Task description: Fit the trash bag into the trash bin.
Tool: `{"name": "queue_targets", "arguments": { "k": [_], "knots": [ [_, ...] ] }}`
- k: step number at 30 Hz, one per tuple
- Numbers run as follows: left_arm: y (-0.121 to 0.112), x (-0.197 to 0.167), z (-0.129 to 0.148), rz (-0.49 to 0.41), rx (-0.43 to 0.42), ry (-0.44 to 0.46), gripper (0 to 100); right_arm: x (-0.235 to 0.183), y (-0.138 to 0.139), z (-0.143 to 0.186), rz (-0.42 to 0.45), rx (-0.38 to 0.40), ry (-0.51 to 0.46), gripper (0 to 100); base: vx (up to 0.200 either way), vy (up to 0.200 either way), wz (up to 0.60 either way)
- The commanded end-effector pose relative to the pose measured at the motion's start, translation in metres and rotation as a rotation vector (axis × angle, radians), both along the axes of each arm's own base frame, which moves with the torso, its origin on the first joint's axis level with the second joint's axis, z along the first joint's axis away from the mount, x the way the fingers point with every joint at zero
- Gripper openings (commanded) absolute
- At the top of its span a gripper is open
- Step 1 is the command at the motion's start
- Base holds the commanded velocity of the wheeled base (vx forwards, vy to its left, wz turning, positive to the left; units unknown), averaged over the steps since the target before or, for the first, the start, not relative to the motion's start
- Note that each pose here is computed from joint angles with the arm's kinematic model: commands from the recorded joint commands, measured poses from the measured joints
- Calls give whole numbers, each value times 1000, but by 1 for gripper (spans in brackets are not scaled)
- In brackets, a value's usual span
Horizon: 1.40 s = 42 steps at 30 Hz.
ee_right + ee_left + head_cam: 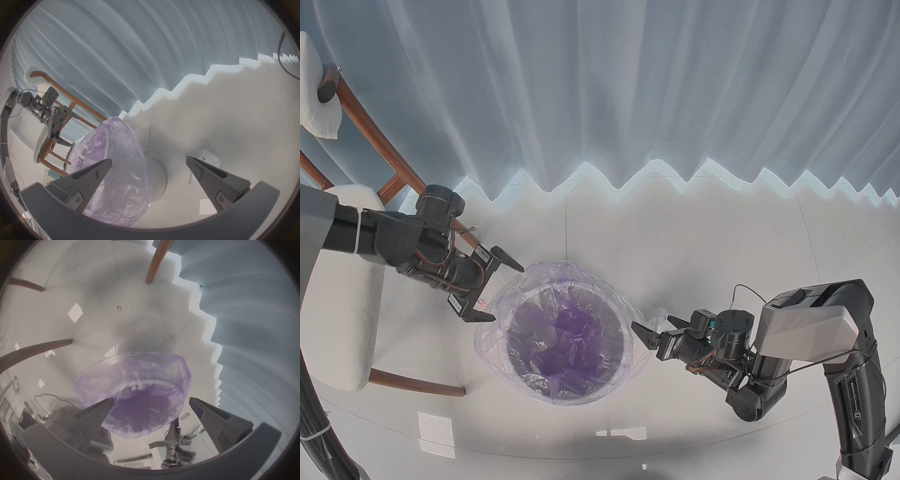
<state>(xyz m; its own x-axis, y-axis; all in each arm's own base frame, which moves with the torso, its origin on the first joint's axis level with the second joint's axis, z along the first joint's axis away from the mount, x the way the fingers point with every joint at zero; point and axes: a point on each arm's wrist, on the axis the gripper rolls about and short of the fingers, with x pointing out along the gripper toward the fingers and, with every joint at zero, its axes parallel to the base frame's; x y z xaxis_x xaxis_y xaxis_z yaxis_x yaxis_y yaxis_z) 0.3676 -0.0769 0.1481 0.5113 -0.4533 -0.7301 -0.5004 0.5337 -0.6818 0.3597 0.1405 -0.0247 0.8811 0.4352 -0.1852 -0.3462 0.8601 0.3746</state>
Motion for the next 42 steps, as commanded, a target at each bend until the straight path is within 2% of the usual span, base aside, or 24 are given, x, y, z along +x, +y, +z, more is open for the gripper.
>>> {"name": "queue_targets", "arguments": {
  "k": [1,6,9,13,22,29,33,35,39,42],
  "knots": [
    [10,-78,12,-76,59,-202,100,0,2,6,5,13,-24,100,0,0,0],
    [16,-93,1,-65,29,-288,100,-1,4,6,10,11,-25,100,0,0,0],
    [22,-91,-3,-40,27,-302,100,-1,5,6,9,9,-29,100,0,0,0],
    [22,-90,-12,-37,28,-273,100,0,5,6,-24,5,-33,100,-150,0,0],
    [22,-87,-26,-35,63,-231,100,-1,5,15,-32,14,-50,100,-200,0,0],
    [23,-79,-40,31,123,-200,100,-2,8,18,-38,17,-56,100,0,0,0],
    [21,-67,-56,59,139,-259,100,-2,9,16,-38,14,-57,100,0,0,0],
    [22,-62,-69,77,142,-342,100,-2,10,17,-39,14,-59,100,0,0,0],
    [26,-56,-83,123,144,-435,100,-2,12,17,-43,15,-58,100,0,0,0],
    [27,-58,-85,121,143,-434,100,-2,12,17,-43,17,-57,100,0,0,0]
  ]
}}
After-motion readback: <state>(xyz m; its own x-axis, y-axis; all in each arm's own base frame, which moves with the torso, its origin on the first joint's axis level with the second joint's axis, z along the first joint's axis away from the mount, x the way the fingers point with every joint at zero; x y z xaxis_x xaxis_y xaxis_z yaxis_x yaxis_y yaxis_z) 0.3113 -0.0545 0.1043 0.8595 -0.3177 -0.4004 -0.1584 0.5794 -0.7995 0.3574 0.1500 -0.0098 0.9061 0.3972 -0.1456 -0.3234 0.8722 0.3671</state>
